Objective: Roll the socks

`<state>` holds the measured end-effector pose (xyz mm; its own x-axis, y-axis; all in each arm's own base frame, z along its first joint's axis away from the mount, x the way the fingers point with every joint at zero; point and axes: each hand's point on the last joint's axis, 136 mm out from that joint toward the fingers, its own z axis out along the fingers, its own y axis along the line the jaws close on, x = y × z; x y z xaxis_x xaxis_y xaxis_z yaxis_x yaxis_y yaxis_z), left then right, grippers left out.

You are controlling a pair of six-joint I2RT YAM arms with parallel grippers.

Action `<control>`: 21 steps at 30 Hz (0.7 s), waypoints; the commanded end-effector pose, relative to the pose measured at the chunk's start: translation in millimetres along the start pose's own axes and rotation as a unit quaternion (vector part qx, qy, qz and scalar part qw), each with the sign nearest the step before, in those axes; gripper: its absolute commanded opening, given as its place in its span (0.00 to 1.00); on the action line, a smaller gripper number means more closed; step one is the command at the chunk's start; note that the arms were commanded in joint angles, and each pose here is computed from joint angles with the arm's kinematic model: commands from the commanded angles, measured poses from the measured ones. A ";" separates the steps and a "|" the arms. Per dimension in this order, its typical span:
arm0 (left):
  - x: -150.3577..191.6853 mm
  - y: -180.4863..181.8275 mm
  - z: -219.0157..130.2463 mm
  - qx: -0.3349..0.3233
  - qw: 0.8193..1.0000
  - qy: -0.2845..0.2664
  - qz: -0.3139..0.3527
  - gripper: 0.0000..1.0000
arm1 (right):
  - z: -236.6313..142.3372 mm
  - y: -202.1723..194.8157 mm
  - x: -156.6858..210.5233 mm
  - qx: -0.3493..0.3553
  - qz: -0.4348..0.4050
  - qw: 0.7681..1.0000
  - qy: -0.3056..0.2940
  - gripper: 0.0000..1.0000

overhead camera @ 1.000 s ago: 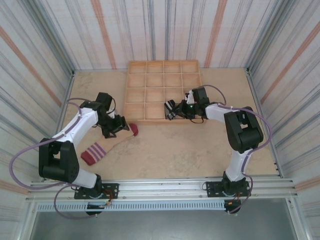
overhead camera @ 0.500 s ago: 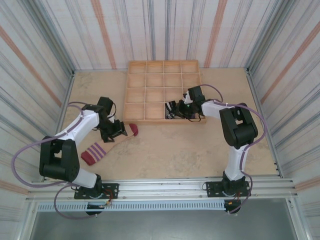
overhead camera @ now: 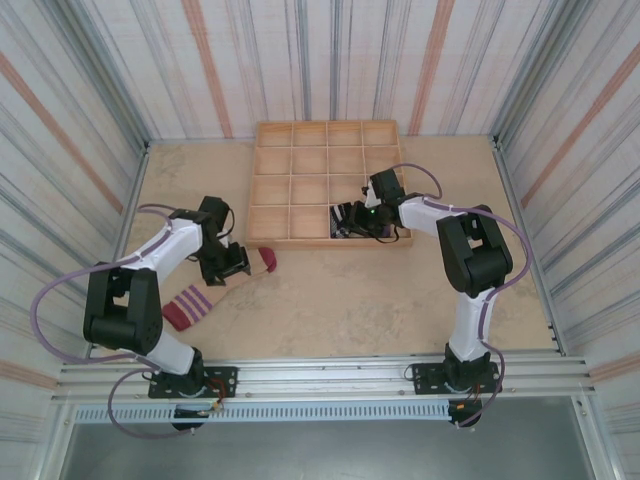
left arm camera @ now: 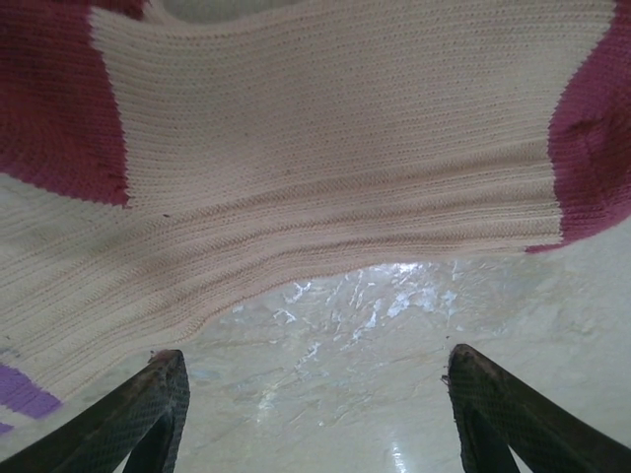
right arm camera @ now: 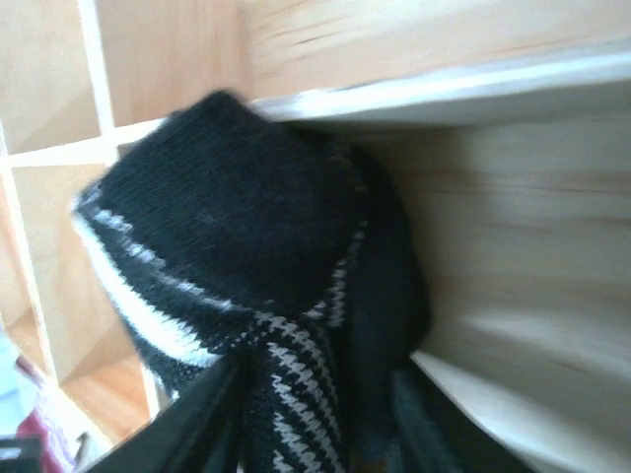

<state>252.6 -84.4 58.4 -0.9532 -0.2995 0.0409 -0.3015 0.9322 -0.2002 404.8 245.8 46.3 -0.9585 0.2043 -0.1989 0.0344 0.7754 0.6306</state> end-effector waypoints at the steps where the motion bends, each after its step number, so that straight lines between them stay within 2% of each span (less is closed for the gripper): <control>1: -9.6 7.2 -0.1 -0.028 0.999 -0.014 0.008 0.71 | 6.6 -21.7 25.5 0.050 -0.011 0.998 0.037 0.49; 4: -16.0 8.5 -0.5 -0.042 0.999 -0.014 0.013 0.71 | -1.7 -15.4 19.4 0.045 -0.013 0.999 0.027 0.58; 11: -26.3 6.1 8.0 -0.048 0.998 -0.005 0.027 0.67 | -25.1 -1.8 9.8 0.031 -0.027 0.999 0.007 0.71; 15: -30.0 3.4 13.5 -0.043 0.999 -0.005 0.030 0.66 | -39.4 5.2 6.6 0.034 -0.047 0.998 -0.003 0.85; 21: -35.4 3.0 14.8 -0.047 0.998 -0.012 0.032 0.63 | -61.7 20.5 6.4 0.042 -0.081 0.996 -0.025 0.88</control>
<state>274.3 -76.9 37.7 -0.9638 -0.2627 0.0444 -0.2662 0.9564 -0.1201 390.4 232.0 85.4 -0.9496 0.1394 -0.2809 -0.0465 0.8232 0.5658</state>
